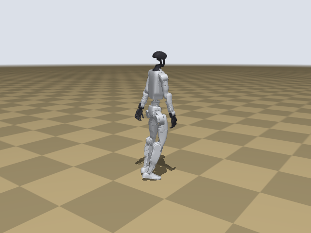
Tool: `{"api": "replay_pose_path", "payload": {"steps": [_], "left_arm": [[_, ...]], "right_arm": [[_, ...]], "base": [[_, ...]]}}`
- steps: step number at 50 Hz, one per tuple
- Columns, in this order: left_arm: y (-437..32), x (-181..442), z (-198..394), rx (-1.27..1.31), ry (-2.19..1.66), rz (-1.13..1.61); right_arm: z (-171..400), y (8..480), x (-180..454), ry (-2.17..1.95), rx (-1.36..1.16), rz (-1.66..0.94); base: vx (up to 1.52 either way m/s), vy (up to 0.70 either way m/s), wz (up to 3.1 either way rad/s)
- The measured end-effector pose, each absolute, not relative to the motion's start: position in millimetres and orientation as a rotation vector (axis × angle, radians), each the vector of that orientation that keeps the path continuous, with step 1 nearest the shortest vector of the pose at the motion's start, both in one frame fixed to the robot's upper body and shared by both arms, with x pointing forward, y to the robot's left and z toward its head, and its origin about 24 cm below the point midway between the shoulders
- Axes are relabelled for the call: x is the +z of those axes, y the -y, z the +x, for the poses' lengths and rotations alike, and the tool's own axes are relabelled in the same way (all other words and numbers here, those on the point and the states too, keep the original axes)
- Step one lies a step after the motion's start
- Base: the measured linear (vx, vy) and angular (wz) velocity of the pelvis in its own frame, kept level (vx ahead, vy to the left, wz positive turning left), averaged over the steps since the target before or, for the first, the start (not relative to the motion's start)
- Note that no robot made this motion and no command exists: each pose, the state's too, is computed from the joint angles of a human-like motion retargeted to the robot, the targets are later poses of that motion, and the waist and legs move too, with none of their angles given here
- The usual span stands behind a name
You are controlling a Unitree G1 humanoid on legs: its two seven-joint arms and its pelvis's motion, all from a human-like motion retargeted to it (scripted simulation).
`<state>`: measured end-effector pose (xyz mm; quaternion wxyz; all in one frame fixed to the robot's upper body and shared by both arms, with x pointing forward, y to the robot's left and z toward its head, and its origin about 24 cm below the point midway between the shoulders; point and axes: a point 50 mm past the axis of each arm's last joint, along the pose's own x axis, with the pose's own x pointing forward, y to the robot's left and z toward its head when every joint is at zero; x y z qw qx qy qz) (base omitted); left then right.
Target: In place motions
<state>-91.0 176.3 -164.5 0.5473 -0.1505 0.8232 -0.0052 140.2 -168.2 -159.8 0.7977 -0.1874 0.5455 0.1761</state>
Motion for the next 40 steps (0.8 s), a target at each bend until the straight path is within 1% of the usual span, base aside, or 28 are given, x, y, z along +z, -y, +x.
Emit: {"api": "replay_pose_path", "payload": {"steps": [3,6,10,13,16,18,21,23,26,31,35,40], "left_arm": [[-168.1,-148.9,-141.2,-0.026,-2.113,-0.366],[-160.4,-131.8,-178.6,-0.064,-2.247,-0.364],[-146.3,-110.4,-211.8,-0.2,-2.373,-0.485],[-140.1,-99.5,-228.6,-0.274,-2.408,-0.513],[-144.8,-97.6,-237.2,-0.213,-2.417,-0.368],[-148.2,-98.7,-237.2,-0.186,-2.417,-0.302],[-150.4,-105.1,-226.8,-0.195,-2.39,-0.317],[-152.2,-113.2,-212.9,-0.195,-2.348,-0.344],[-151.4,-122.0,-199.0,-0.165,-2.286,-0.357],[-160.0,-141.5,-160.4,-0.087,-2.153,-0.371],[-169.4,-151.4,-138.0,-0.012,-2.071,-0.352],[-172.7,-156.4,-123.8,0.035,-2.025,-0.371]], "right_arm": [[183.6,148.4,-143.3,-1.053,0.379,-0.301],[246.8,136.4,-106.5,-0.862,0.376,-0.193],[335.9,127.1,-23.3,-0.551,0.363,-0.179],[383.1,112.2,52.5,-0.313,0.355,-0.155],[408.4,89.4,131.9,-0.06,0.369,-0.101],[413.9,79.0,175.1,0.093,0.377,-0.136],[416.9,75.1,202.9,0.188,0.302,-0.265],[417.1,75.1,205.7,0.217,0.255,-0.322],[414.7,75.6,183.4,0.178,0.248,-0.343],[395.2,82.0,100.6,-0.012,0.324,-0.356],[361.7,85.6,27.5,-0.249,0.43,-0.286],[312.7,89.9,-41.0,-0.495,0.461,-0.202]], "base": [[0.13,-0.27,-0.14],[-0.03,-0.27,-0.25],[-0.11,-0.22,-0.76],[-0.09,-0.12,-1.23],[0.04,-0.09,-0.94],[0.09,-0.07,-0.2],[0.07,-0.09,0.25],[0.06,-0.11,0.47],[0.11,-0.04,0.47],[0.13,0.02,0.74],[0.09,0.09,0.73],[0.01,0.16,0.37]]}}
